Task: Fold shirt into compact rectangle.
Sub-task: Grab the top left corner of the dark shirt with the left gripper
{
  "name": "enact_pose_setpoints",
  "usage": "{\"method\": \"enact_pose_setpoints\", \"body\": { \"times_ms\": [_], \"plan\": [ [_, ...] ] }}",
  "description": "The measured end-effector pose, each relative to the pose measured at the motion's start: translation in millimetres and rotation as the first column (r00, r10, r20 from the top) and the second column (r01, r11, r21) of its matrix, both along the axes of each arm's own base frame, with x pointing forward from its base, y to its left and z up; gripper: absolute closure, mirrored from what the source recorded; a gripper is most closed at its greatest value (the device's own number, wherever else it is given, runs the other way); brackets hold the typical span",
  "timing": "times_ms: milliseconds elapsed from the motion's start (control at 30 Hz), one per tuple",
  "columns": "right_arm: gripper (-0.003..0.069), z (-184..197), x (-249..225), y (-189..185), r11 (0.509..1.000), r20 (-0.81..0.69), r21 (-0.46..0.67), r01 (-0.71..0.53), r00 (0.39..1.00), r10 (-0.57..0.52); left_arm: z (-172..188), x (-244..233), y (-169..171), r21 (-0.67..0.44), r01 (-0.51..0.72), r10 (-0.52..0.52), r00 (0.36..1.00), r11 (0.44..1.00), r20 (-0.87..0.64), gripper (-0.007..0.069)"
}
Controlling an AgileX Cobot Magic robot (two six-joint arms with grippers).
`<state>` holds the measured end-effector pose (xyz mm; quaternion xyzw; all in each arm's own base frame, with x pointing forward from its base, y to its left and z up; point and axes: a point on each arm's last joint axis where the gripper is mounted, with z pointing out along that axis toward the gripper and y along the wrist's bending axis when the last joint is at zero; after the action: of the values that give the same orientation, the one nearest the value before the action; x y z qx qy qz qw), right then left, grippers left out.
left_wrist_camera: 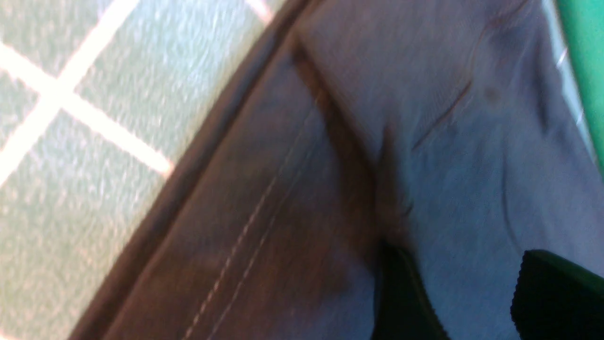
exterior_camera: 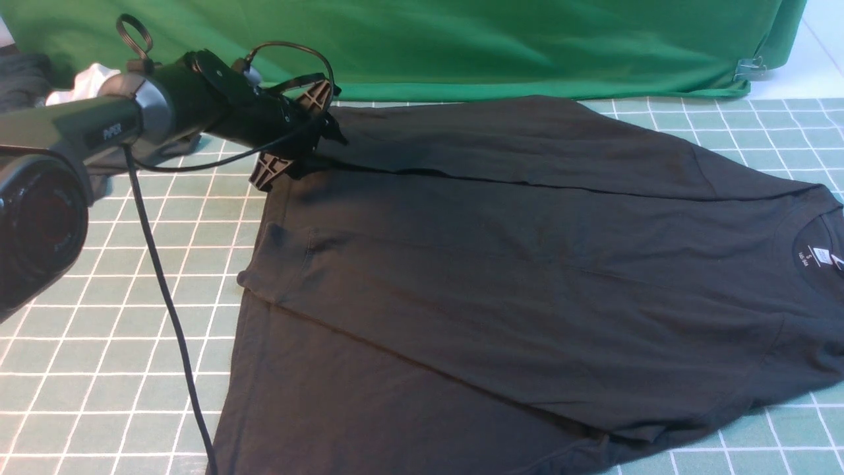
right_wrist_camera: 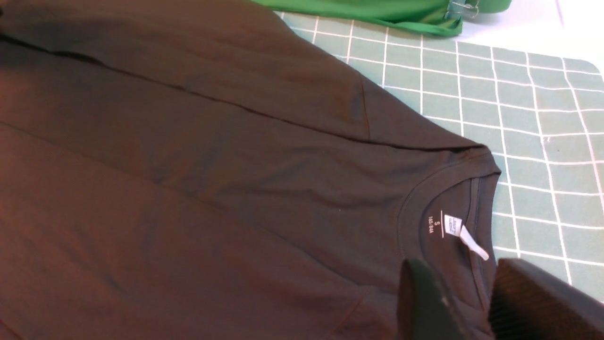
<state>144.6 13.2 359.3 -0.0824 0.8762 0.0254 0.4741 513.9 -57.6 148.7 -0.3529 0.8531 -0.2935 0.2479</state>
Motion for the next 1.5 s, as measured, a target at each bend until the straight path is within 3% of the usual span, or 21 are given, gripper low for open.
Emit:
{"method": "enact_pose_setpoints", "body": {
  "times_ms": [567, 733, 900, 967, 1100, 1367, 1500],
  "plan": [
    [0.0440, 3.1, 2.0, -0.5, 1.000, 0.041, 0.000, 0.006, 0.999, -0.006, -14.8, 8.0, 4.3, -0.032, -0.109, 0.109, 0.994, 0.994, 0.015, 0.0347],
    [0.0440, 3.3, 2.0, -0.5, 1.000, 0.041, 0.000, 0.006, 0.999, -0.006, -18.7, 11.4, 6.9, -0.047, -0.163, 0.164, 0.986, 0.986, 0.033, 0.0417],
    [0.0440, 3.3, 2.0, -0.5, 1.000, 0.041, 0.000, 0.007, 0.999, -0.007, -21.4, 11.7, 7.2, -0.056, -0.177, 0.179, 0.984, 0.983, 0.026, 0.0590],
    [0.0440, 3.2, 2.0, -0.5, 1.000, 0.040, 0.000, 0.007, 0.999, -0.007, -20.3, 11.3, 6.8, -0.056, -0.171, 0.172, 0.985, 0.984, 0.023, 0.0607],
    [0.0440, 3.2, 2.0, -0.5, 1.000, 0.040, 0.000, 0.007, 0.999, -0.007, 1.5, 8.3, 5.3, -0.035, -0.120, 0.122, 0.991, 0.992, 0.057, 0.0614],
    [0.0440, 3.2, 2.0, -0.5, 1.000, 0.040, 0.000, 0.007, 0.999, -0.007, 79.1, -10.4, -2.7, -0.023, -0.016, 0.019, 0.990, 1.000, 0.140, 0.0614],
    [0.0436, 3.2, 2.0, -0.5, 1.000, 0.040, 0.000, 0.007, 0.999, -0.007, 103.4, -26.8, -15.0, 0.041, 0.090, -0.094, 0.989, 0.995, 0.116, 0.0614]
  ]
}}
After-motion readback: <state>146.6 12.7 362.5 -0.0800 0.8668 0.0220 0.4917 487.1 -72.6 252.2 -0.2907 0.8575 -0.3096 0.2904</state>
